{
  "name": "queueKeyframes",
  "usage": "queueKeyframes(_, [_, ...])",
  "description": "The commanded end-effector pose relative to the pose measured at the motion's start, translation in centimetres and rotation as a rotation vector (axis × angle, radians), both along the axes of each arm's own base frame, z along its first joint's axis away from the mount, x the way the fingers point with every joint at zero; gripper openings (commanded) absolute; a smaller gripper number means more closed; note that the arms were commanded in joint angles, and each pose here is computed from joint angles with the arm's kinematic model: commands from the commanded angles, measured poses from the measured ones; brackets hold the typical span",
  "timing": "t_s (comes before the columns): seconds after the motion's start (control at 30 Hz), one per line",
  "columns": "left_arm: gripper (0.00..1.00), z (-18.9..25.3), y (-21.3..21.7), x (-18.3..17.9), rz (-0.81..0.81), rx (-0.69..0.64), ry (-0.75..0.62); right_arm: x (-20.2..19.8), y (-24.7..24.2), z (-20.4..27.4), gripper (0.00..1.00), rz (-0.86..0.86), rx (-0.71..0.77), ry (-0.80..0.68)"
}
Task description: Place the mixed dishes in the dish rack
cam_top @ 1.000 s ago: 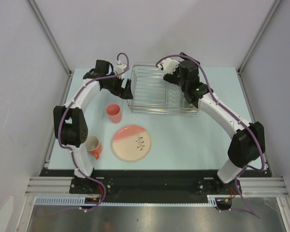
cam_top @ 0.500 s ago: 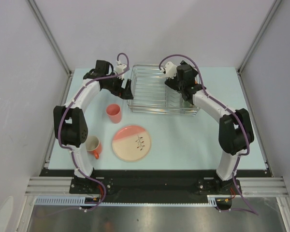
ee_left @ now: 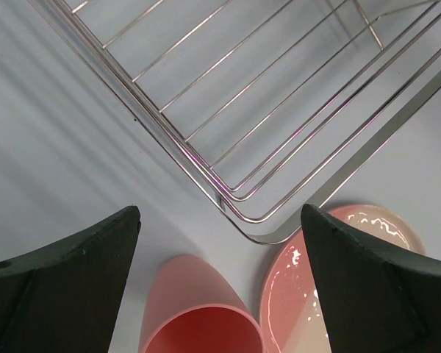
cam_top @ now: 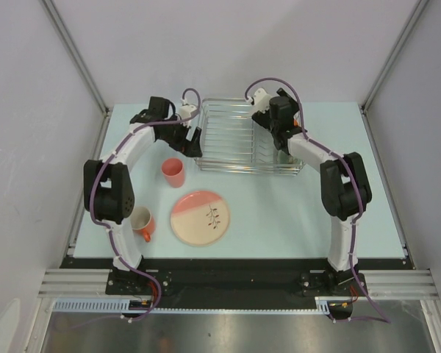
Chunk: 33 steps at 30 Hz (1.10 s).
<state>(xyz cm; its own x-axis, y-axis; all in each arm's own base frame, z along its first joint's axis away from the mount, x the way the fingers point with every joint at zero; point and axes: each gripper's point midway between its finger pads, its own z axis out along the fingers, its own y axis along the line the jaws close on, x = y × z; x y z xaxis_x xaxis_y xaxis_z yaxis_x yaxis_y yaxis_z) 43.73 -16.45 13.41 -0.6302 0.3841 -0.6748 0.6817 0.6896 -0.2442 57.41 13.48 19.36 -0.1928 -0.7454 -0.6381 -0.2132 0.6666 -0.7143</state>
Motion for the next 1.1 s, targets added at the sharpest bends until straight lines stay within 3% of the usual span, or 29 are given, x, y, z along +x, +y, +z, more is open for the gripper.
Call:
queueKeyframes(0.0, [0.96,-0.7,-0.2,-1.0,-0.063,0.041,-0.023,2.4,-0.2,4.9,1.00,-0.058,0.080,-0.178])
queueKeyframes(0.47, [0.95,-3.7,0.3,-2.0,-0.097,0.092,0.014,3.9,0.0,9.5,1.00,-0.076,0.153,-0.326])
queueKeyframes(1.07, [0.95,-4.2,0.6,-2.4,-0.101,0.104,0.024,5.8,-1.4,10.1,1.00,-0.080,0.204,-0.326])
